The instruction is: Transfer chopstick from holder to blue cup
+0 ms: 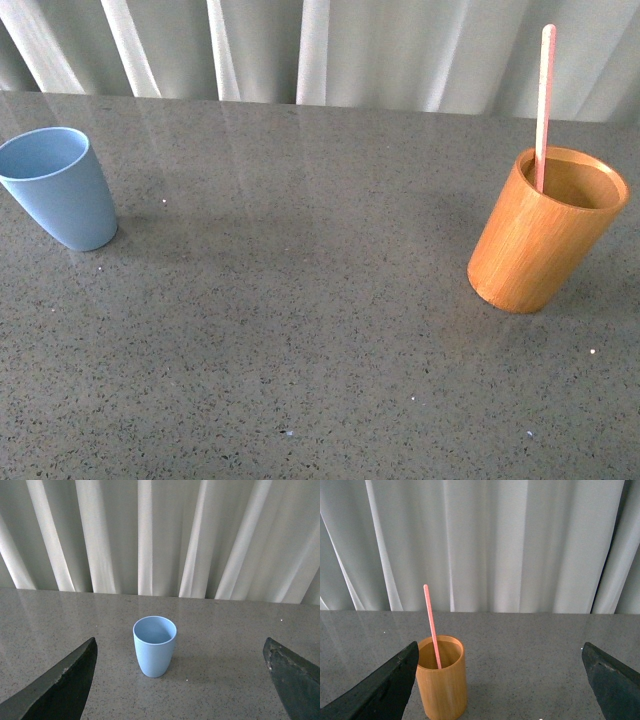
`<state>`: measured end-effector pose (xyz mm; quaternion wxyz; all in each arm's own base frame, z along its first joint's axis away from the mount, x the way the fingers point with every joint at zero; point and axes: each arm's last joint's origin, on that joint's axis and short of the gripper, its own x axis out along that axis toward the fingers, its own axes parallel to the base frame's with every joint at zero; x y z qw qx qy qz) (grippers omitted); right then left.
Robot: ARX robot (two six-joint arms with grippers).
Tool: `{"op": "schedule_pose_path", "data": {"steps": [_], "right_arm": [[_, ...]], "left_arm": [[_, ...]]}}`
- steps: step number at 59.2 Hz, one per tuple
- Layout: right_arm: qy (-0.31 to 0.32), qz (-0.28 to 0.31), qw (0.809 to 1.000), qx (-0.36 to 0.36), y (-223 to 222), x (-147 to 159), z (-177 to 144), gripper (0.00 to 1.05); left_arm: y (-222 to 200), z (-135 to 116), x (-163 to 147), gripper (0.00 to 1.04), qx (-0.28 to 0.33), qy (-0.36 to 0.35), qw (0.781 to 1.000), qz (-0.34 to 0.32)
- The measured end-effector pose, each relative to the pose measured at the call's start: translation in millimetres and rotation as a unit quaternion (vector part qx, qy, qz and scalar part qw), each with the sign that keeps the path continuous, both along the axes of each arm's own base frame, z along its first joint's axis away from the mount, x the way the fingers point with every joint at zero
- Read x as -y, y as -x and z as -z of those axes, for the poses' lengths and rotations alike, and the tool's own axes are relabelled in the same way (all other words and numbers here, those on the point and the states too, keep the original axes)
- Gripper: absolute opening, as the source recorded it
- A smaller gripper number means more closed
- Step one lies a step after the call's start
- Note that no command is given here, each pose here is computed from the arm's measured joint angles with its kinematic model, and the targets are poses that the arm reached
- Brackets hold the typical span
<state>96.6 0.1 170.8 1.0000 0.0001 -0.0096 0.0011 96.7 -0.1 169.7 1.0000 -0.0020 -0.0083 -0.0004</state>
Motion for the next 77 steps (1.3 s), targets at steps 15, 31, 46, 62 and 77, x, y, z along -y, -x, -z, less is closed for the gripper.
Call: {"op": "schedule_pose_path", "data": {"steps": [15,31,46,62,77], "right_arm": [[0.0,0.0,1.0,0.0,0.0,0.0,0.0,0.95],[0.0,0.0,1.0,0.0,0.0,0.0,0.0,0.95],[0.0,0.0,1.0,0.0,0.0,0.0,0.0,0.95],[0.0,0.0,1.0,0.0,0.0,0.0,0.0,0.95],[0.0,0.0,1.0,0.0,0.0,0.0,0.0,0.95]], "left_arm": [[0.0,0.0,0.0,0.98,0.0,0.0,1.0,0.0],[0.0,0.0,0.0,0.98,0.0,0.0,1.0,0.0],[0.0,0.0,0.0,0.98,0.0,0.0,1.0,0.0],[0.0,0.0,0.0,0.98,0.0,0.0,1.0,0.0],[0.0,0.0,0.0,0.98,0.0,0.0,1.0,0.0]]}}
